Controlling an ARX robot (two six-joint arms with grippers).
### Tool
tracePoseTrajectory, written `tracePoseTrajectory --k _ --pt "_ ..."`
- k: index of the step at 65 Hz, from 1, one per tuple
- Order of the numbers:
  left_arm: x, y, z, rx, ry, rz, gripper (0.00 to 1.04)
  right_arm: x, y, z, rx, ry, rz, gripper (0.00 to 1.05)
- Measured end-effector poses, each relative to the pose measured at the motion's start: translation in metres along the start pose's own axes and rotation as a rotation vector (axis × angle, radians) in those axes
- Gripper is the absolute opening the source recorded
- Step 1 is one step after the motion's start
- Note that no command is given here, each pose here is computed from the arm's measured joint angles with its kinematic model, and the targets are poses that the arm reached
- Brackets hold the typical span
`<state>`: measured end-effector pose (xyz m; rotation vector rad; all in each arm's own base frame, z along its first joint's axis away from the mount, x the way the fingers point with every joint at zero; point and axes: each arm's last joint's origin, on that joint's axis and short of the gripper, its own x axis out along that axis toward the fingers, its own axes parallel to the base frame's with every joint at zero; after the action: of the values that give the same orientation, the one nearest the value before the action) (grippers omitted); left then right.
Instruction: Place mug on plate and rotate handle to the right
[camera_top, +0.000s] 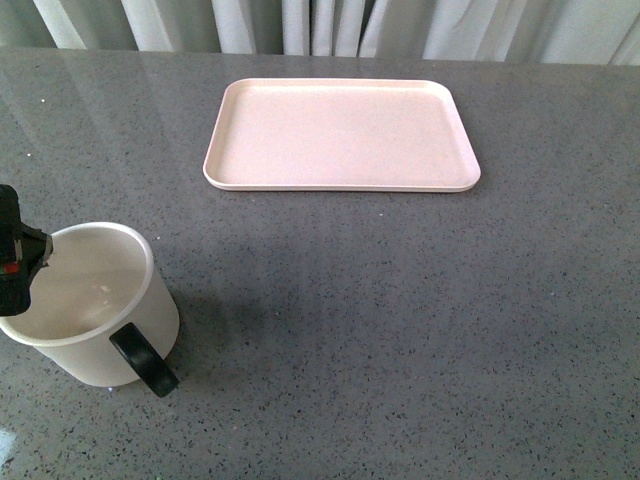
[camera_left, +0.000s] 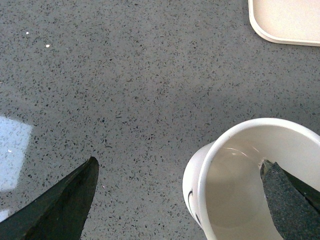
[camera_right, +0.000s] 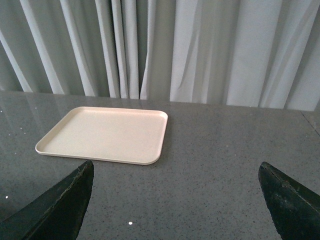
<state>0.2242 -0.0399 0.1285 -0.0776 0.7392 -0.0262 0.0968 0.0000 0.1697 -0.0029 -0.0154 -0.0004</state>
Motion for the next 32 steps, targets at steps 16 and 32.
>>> tracePoseTrajectory --k 16,32 --pt "0.01 -0.004 -0.006 0.012 0.044 -0.023 0.96 0.0 0.0 0.0 0.0 0.0 0.0 0.96" --pt "0.014 -0.005 -0.004 0.022 0.058 -0.038 0.94 0.0 0.0 0.0 0.0 0.0 0.0 0.96"
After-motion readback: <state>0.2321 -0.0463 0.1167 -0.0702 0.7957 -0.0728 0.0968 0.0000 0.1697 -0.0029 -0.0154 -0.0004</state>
